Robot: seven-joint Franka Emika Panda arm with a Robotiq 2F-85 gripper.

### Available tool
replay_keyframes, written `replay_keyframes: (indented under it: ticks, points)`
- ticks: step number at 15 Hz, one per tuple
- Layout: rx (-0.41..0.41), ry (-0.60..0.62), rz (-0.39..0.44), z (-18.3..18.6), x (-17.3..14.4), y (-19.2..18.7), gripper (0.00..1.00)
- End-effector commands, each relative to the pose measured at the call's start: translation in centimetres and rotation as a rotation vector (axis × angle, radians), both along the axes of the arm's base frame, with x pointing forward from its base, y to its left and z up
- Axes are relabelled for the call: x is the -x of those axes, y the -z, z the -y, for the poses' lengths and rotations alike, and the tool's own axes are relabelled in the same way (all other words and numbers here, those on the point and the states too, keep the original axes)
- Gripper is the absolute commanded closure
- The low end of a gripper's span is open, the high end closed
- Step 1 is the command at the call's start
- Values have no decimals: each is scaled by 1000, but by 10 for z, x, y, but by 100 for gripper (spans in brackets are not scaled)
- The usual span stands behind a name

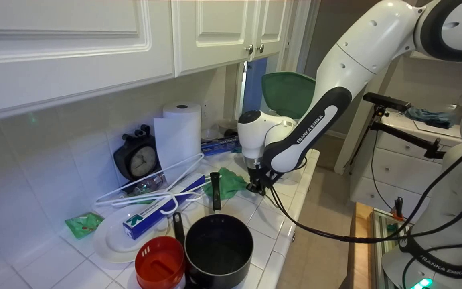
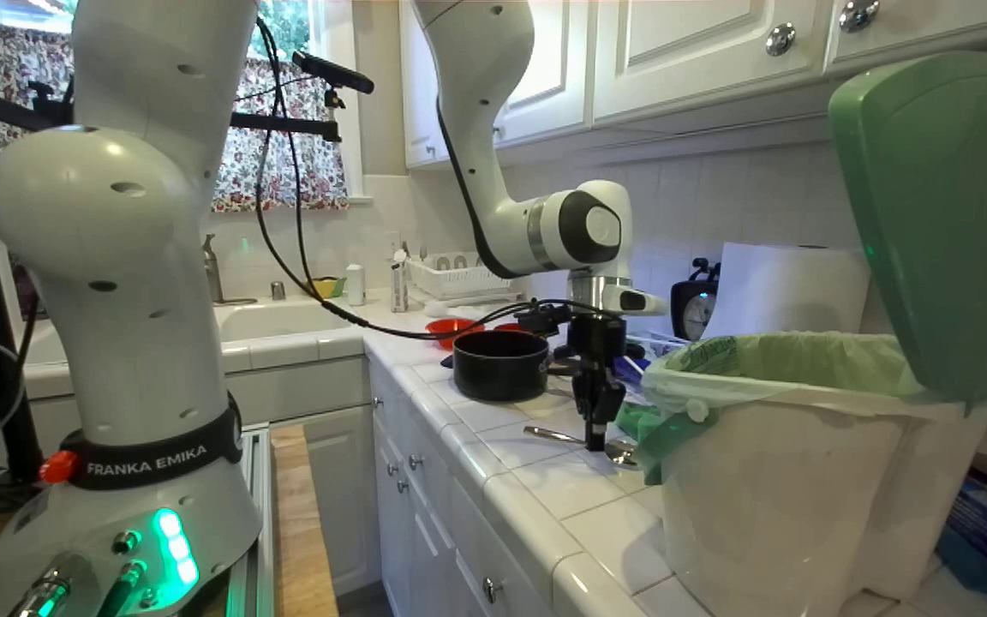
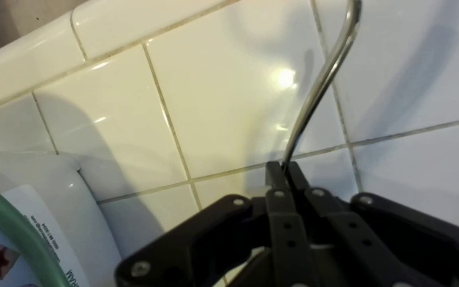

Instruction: Use the silver spoon to open the lid on the bin.

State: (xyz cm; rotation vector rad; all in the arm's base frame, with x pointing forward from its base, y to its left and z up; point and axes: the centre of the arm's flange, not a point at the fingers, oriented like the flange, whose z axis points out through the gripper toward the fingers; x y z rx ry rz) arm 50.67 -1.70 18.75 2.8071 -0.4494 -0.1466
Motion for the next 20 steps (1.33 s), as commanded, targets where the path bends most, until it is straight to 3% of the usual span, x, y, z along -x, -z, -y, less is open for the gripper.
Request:
replay_keyframes:
  ticks: [1, 7, 8, 14, 19, 20]
  points:
    - [-33, -12, -9, -1, -10, 10, 96]
    - [-35, -13, -16, 2, -15, 13, 93]
    - [-36, -12, -19, 2, -16, 14, 74]
    - [-40, -1, -33, 5, -16, 21, 35]
    - [-43, -11, 7, -12, -12, 0, 0]
    - [-47, -18, 17, -19, -11, -4, 0]
